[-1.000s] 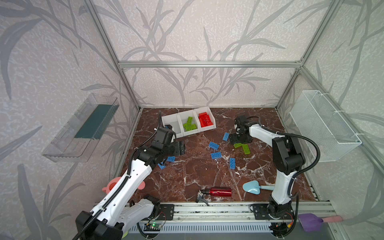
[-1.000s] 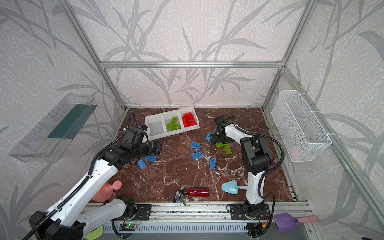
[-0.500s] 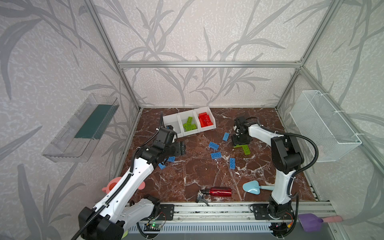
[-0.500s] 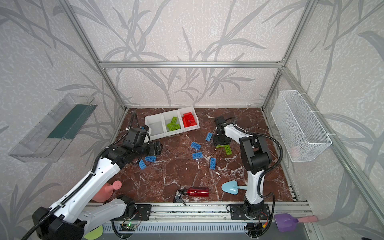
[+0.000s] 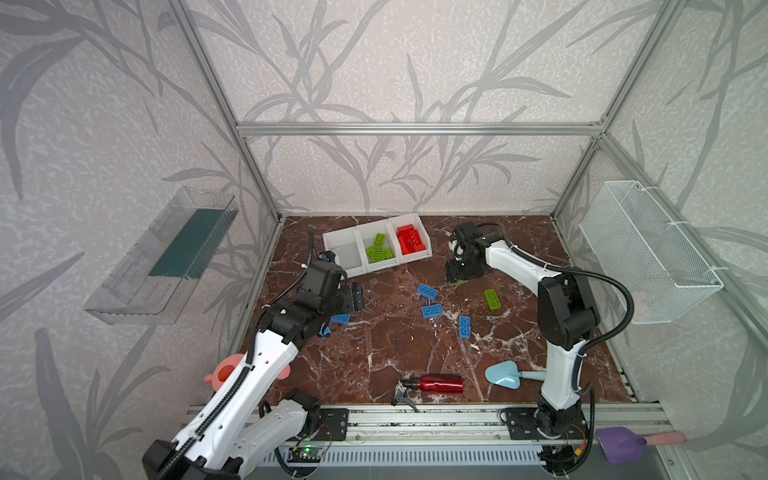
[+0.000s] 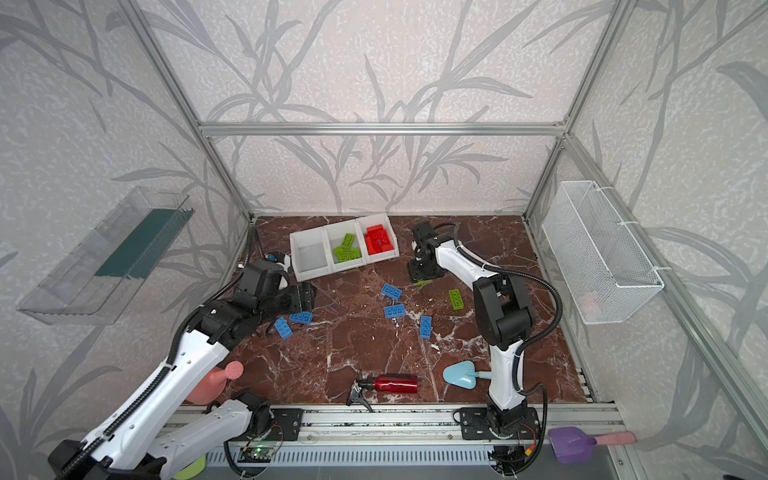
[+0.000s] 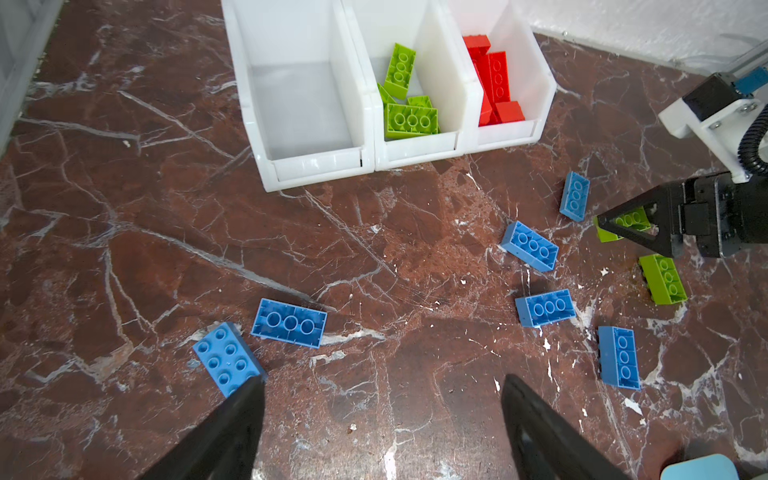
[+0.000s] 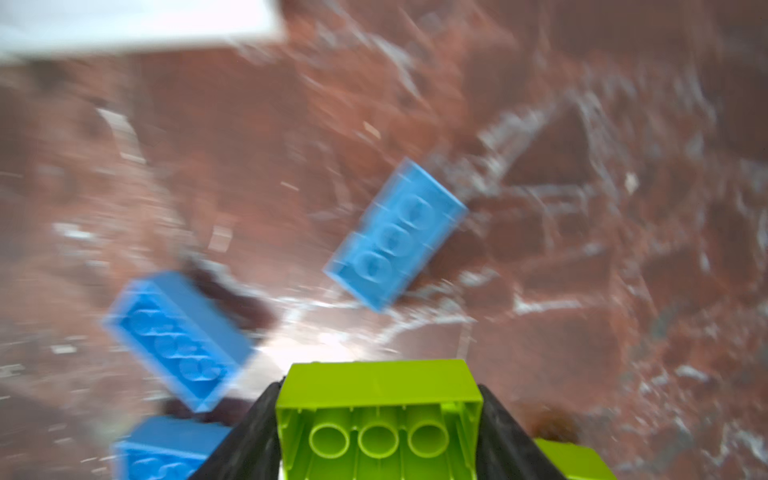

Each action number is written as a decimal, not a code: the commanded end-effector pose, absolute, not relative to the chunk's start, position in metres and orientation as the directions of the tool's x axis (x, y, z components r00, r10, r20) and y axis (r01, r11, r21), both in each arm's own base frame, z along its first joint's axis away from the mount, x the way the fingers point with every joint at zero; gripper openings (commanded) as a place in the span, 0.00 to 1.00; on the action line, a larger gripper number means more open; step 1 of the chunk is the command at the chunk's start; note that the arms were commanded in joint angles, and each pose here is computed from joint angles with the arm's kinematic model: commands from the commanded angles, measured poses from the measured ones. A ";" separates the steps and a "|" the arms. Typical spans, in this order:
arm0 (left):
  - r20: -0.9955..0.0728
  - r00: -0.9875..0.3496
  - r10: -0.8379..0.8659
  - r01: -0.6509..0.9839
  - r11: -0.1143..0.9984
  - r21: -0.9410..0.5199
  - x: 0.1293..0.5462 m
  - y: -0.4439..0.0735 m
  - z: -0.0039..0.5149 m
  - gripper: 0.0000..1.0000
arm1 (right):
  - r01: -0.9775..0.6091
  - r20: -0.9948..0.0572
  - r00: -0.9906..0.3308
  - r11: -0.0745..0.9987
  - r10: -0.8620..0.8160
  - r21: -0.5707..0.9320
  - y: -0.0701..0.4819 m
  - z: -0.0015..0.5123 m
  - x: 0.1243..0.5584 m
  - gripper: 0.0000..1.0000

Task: Sort the legos into containers by color
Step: 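Carry the lime-green brick with the right gripper into the middle compartment and release, then grasp the last lime-green brick on the table with the right gripper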

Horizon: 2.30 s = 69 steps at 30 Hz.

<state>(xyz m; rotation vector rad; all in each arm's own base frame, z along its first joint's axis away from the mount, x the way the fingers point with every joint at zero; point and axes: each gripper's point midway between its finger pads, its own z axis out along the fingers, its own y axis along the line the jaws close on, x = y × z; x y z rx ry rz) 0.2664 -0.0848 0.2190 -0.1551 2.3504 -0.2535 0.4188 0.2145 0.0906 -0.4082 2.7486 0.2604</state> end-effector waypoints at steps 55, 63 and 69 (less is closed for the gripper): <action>-0.639 -0.769 -0.006 0.228 0.932 -0.282 0.281 -0.173 0.216 0.99 | -0.469 -0.717 -0.693 0.711 0.072 0.524 0.304 0.257 0.489 0.90; -0.584 -0.812 -0.013 0.222 0.918 -0.328 0.313 -0.215 0.200 0.99 | -0.243 -0.638 -0.766 0.886 0.075 0.396 0.184 0.213 0.432 0.89; -0.528 -0.849 -0.026 0.182 0.923 -0.339 0.322 -0.227 0.172 0.99 | -0.097 -0.577 -0.814 0.965 0.063 0.242 0.123 0.158 0.379 0.89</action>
